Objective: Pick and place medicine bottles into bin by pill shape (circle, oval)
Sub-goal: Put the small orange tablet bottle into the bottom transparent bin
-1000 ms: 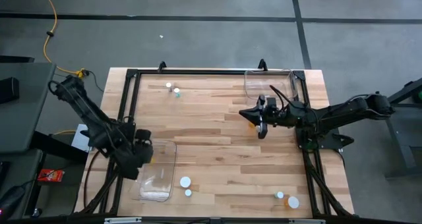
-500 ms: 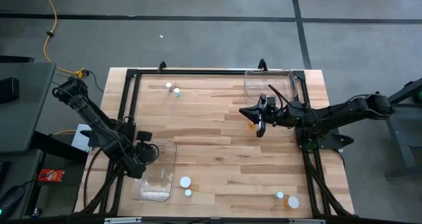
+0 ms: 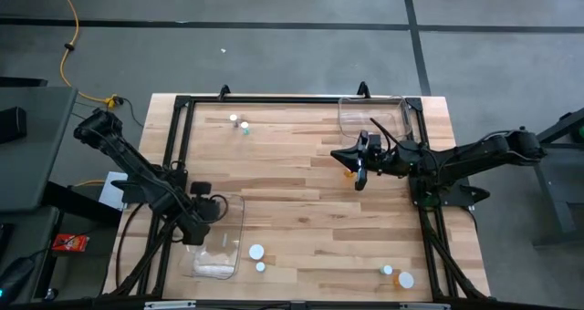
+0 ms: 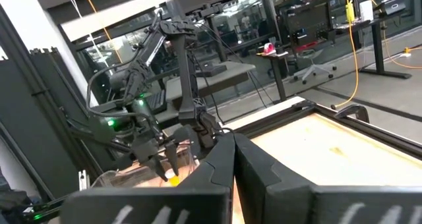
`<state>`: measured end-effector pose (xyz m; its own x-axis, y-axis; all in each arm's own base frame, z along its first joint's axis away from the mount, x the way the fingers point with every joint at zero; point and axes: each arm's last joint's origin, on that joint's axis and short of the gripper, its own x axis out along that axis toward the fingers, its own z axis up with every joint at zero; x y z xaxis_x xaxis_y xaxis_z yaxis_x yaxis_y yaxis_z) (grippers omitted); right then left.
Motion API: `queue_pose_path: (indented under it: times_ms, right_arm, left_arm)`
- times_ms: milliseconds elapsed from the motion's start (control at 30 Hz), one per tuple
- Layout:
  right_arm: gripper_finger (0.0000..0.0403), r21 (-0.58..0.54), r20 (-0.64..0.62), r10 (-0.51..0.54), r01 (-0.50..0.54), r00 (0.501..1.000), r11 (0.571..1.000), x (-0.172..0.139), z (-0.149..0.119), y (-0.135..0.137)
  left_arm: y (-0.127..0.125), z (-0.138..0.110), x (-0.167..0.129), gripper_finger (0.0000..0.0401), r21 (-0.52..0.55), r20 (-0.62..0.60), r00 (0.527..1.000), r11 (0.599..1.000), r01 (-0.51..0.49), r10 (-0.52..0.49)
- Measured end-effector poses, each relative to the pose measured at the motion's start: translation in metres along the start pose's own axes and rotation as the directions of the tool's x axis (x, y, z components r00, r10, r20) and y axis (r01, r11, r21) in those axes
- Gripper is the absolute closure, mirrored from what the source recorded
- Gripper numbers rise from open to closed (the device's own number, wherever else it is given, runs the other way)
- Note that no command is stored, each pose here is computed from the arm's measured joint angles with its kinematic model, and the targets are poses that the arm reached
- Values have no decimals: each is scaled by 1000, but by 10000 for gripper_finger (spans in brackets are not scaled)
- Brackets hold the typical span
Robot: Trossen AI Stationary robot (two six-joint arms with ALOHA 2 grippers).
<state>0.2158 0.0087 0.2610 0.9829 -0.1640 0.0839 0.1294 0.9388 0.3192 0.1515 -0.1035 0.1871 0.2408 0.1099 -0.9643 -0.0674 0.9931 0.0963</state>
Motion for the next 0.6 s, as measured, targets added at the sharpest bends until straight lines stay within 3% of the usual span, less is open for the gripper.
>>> queue_pose_path:
  times_ms: [300,600]
  right_arm:
    - [402,0,1,-1,1,1000,1000,0,0,0]
    - [402,0,1,-1,1,1000,1000,0,0,0]
  left_arm:
    - [1,1,0,290,113,4,1000,994,-7,6]
    - [1,1,0,290,110,7,1000,994,-4,3]
